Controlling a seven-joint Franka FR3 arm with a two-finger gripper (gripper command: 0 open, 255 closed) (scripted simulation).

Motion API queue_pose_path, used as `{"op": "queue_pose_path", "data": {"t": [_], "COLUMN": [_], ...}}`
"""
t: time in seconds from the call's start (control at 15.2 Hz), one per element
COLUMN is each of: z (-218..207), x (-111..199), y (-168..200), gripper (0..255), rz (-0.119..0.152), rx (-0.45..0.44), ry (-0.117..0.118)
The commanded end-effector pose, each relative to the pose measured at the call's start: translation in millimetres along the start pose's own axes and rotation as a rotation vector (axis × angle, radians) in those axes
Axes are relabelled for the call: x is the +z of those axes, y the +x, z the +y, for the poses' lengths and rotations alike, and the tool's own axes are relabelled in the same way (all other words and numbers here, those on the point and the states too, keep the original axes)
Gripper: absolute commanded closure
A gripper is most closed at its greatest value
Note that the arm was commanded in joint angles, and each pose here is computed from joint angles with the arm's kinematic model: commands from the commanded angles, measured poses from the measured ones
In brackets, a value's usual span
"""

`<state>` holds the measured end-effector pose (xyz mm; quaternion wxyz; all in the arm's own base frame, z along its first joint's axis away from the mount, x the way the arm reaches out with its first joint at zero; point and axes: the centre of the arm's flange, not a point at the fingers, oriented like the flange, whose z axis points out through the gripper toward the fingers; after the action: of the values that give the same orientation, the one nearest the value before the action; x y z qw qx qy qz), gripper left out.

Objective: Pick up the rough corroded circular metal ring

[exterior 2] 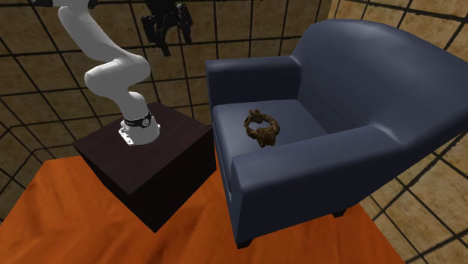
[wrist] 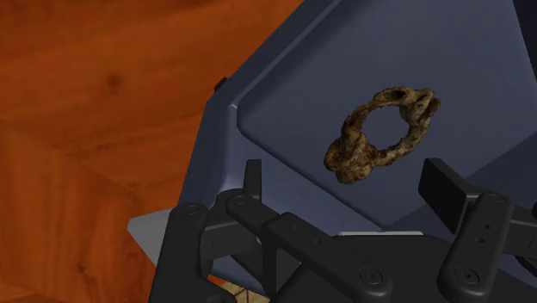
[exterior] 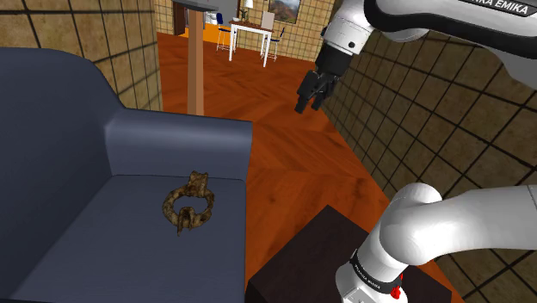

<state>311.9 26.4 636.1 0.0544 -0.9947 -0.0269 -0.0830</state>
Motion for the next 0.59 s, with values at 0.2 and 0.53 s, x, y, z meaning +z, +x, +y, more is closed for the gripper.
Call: {"op": "queue_pose_path", "data": {"t": [0.2, 0.53], "z": [-13.5, -35.8], "x": [34.8, 92.9], "y": [14.0, 37.4], "gripper": [0, 0], "rz": [-0.004, -0.01], "rx": [0.008, 0.021], "ry": [-0.001, -0.004]}}
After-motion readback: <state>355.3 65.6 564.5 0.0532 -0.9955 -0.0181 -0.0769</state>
